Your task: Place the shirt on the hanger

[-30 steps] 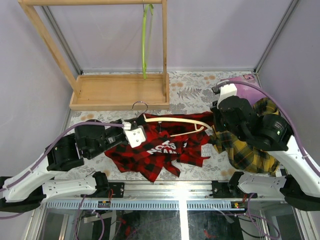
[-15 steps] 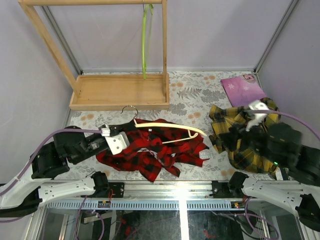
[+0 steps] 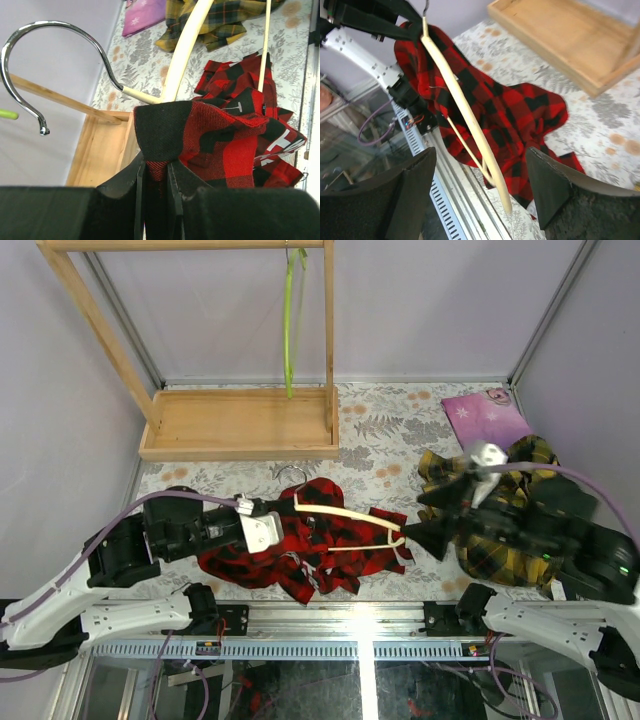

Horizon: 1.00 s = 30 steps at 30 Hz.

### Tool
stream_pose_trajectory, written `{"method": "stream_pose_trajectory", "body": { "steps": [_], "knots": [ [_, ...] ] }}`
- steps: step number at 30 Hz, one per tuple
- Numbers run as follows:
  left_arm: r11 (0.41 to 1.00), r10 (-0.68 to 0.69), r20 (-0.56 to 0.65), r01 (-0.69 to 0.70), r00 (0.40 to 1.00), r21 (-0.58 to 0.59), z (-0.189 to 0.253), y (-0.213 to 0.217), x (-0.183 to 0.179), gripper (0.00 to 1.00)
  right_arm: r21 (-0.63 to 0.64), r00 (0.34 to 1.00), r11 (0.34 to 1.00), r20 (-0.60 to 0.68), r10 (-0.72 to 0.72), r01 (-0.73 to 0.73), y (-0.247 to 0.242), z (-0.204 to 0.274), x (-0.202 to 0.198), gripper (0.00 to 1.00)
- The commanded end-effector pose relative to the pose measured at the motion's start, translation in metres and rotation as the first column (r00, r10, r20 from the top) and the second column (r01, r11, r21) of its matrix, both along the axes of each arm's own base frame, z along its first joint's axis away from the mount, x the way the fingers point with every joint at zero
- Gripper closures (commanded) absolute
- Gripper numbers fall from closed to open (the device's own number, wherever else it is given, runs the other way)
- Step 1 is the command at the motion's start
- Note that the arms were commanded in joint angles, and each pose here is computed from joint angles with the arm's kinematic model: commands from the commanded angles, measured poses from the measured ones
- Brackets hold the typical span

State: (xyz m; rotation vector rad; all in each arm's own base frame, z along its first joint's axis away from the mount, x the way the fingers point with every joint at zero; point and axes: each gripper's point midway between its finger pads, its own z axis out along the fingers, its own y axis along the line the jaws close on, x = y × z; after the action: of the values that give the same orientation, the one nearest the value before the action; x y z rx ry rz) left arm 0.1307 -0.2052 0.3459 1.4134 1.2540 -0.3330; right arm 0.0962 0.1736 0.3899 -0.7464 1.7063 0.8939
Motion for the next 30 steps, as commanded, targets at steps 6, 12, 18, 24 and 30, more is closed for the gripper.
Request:
{"method": "stream_pose_trajectory", "body": {
  "steps": [6, 12, 18, 24, 30],
  "knots": [
    [0.996, -0.090, -0.027, 0.090, 0.996, 0.008, -0.005, -0.012, -0.012, 1.00, 0.015, 0.946, 0.947, -0.039, 0.321, -0.321, 0.085, -0.025, -0.002, 0.20],
    [0.995, -0.103, -0.037, 0.104, 0.994, 0.005, -0.006, -0.015, -0.014, 1.00, 0.039, 0.926, 0.929, -0.070, 0.370, -0.368, 0.106, -0.039, 0.002, 0.36],
    [0.993, -0.114, -0.046, 0.114, 0.992, 0.004, -0.006, -0.018, -0.015, 1.00, 0.080, 0.911, 0.910, -0.043, 0.411, -0.407, 0.117, -0.035, 0.001, 0.76],
    [0.987, -0.159, -0.060, 0.158, 0.985, -0.032, 0.001, -0.022, -0.023, 1.00, 0.120, 0.910, 0.903, 0.024, 0.413, -0.413, 0.115, -0.028, -0.001, 1.00],
    [0.980, -0.197, -0.082, 0.194, 0.977, -0.042, -0.001, -0.027, -0.030, 0.90, 0.138, 0.906, 0.895, 0.055, 0.420, -0.424, 0.112, -0.025, -0.005, 1.00]
  ]
}}
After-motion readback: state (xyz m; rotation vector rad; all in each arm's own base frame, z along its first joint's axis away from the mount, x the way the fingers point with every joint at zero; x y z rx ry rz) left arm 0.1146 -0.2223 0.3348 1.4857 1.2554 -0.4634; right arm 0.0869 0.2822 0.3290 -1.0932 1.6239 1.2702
